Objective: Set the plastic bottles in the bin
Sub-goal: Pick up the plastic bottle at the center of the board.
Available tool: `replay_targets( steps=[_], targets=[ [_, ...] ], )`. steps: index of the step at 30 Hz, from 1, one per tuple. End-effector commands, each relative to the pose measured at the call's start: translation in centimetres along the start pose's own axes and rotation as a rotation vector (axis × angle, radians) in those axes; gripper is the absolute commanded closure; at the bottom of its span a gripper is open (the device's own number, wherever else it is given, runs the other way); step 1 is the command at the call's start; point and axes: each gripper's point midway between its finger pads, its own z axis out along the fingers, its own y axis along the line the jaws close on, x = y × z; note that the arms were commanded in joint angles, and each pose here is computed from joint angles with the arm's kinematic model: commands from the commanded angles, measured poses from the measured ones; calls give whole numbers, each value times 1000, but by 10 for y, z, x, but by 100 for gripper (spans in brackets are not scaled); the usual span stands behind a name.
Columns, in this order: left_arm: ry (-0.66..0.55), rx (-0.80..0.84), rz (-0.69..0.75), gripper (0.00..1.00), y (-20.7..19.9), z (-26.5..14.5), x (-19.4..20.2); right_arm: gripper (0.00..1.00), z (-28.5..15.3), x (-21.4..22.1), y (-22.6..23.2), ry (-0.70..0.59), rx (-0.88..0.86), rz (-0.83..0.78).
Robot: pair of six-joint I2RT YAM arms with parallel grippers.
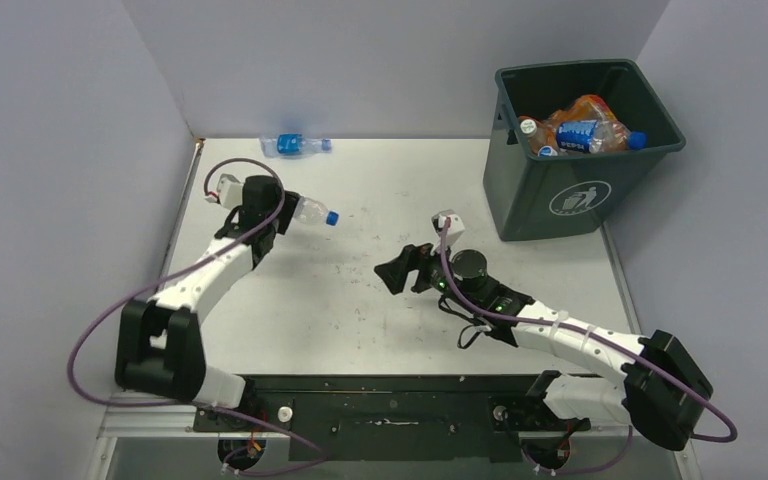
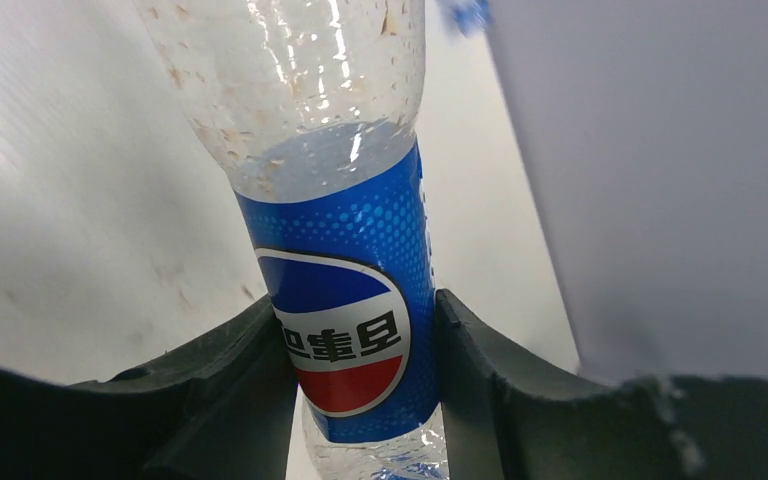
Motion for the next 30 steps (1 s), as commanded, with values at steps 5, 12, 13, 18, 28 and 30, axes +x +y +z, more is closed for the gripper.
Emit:
replay_targets(
  steps=[5, 12, 13, 18, 28, 30],
  targets=[
    [51, 353, -20, 66, -31, -143, 35, 10, 10, -54, 76, -115, -265, -4],
    [106, 429, 0, 66, -33, -185, 53, 9, 11, -55, 109, -112, -349, -32],
    [111, 434, 3, 66, -33, -187, 54, 8, 13, -53, 109, -108, -344, -32],
    [141, 449, 22, 66, -31, -194, 64, 6, 22, -50, 103, -117, -296, -5],
    [172, 473, 39, 66, -27, -204, 74, 41, 35, -42, 95, -119, -262, 25],
    [181, 481, 46, 66, -27, -206, 77, 55, 37, -41, 98, -111, -272, 25]
  ],
)
